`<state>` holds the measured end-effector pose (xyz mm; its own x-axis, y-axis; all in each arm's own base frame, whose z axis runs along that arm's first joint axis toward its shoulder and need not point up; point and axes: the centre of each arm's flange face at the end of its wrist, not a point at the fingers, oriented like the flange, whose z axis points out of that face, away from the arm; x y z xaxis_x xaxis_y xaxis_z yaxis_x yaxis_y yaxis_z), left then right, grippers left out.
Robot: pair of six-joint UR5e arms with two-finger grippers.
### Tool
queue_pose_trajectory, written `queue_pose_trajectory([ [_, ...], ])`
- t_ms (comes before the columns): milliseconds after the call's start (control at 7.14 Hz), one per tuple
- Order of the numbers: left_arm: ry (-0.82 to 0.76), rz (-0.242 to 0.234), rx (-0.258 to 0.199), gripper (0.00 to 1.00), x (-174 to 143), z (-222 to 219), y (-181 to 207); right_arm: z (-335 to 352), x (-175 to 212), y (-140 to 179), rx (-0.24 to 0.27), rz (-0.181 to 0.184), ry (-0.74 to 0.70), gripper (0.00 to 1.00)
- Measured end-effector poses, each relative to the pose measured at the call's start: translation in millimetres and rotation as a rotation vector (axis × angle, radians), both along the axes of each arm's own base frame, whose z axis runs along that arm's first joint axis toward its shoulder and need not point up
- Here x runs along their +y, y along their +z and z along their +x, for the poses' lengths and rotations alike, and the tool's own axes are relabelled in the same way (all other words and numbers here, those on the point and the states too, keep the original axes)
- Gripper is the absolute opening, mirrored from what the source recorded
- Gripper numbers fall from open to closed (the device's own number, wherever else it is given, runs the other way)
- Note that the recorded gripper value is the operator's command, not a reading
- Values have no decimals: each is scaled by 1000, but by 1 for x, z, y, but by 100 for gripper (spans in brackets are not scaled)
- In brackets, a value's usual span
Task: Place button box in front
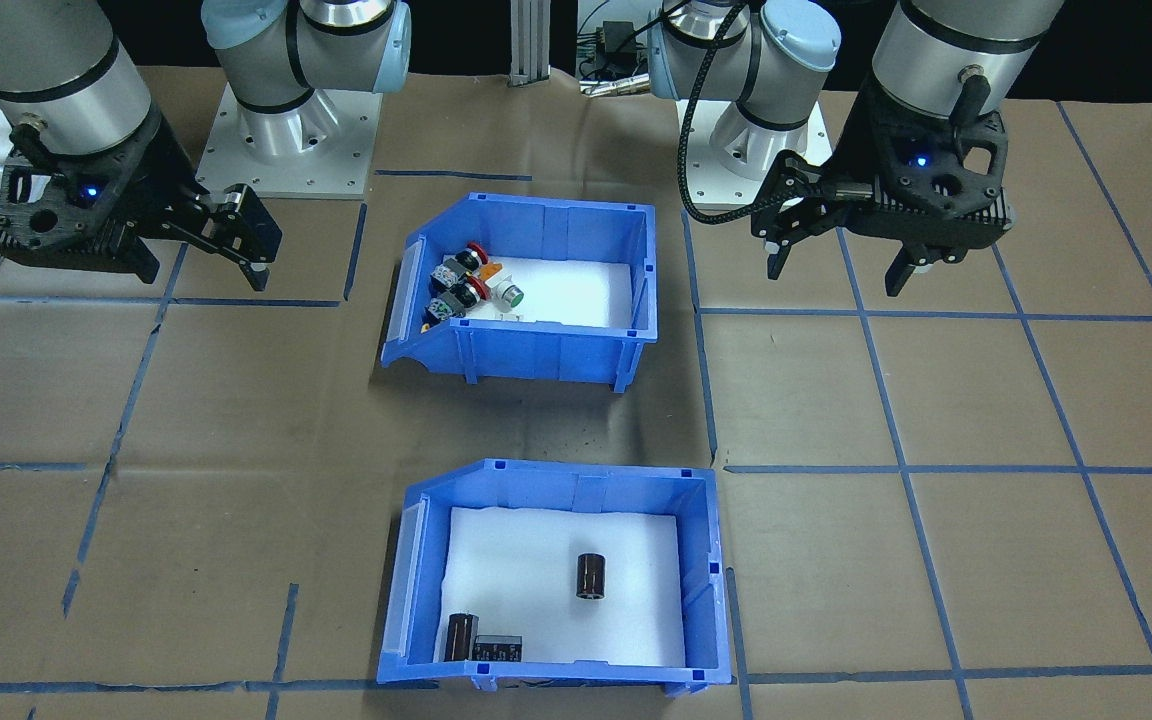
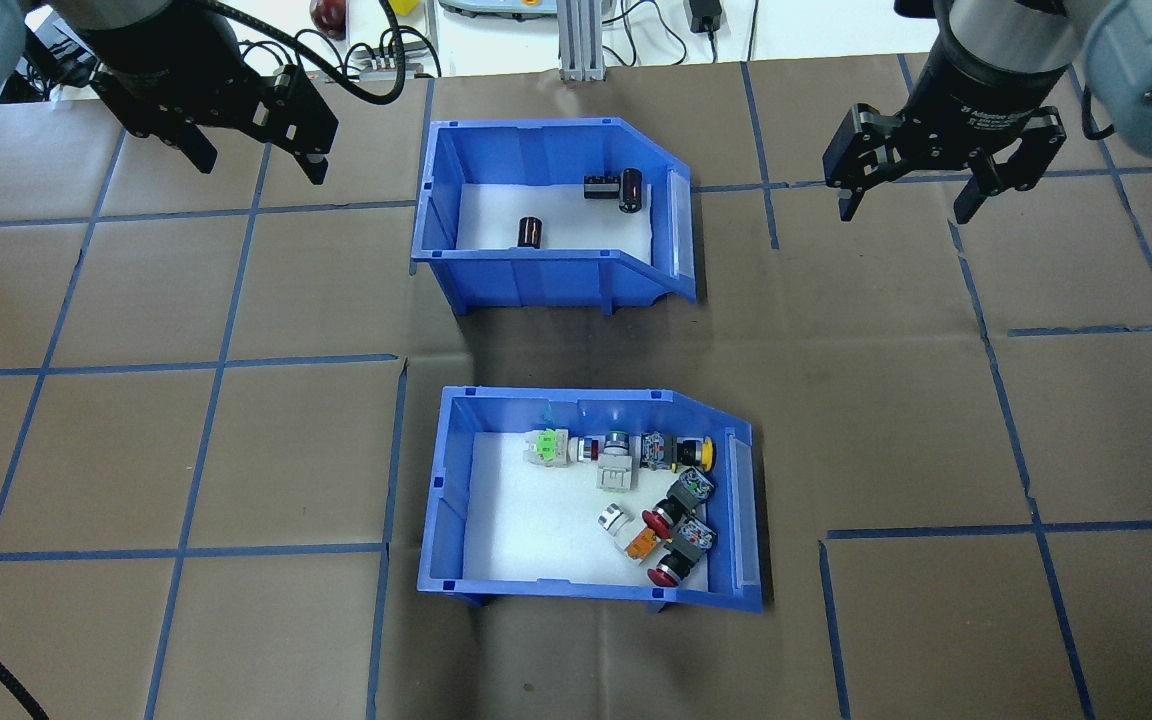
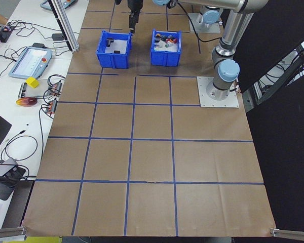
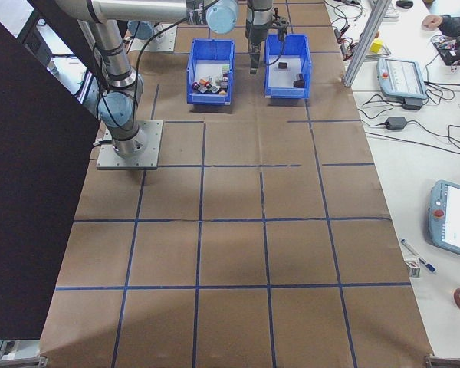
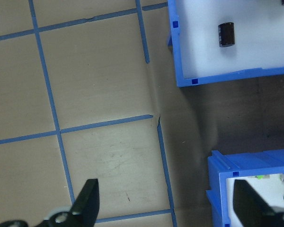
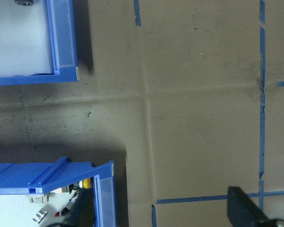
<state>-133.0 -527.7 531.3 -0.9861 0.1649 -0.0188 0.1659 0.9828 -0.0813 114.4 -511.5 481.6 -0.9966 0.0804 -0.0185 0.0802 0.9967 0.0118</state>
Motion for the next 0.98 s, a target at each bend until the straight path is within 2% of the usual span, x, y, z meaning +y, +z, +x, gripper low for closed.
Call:
queue_pose_trajectory([
  [700, 0, -6, -2, 99, -1, 0, 1, 4, 0, -4, 1, 10, 18, 100],
  [980, 0, -3, 0, 99, -3, 0, -2, 5, -4, -6, -12, 0, 140, 100],
])
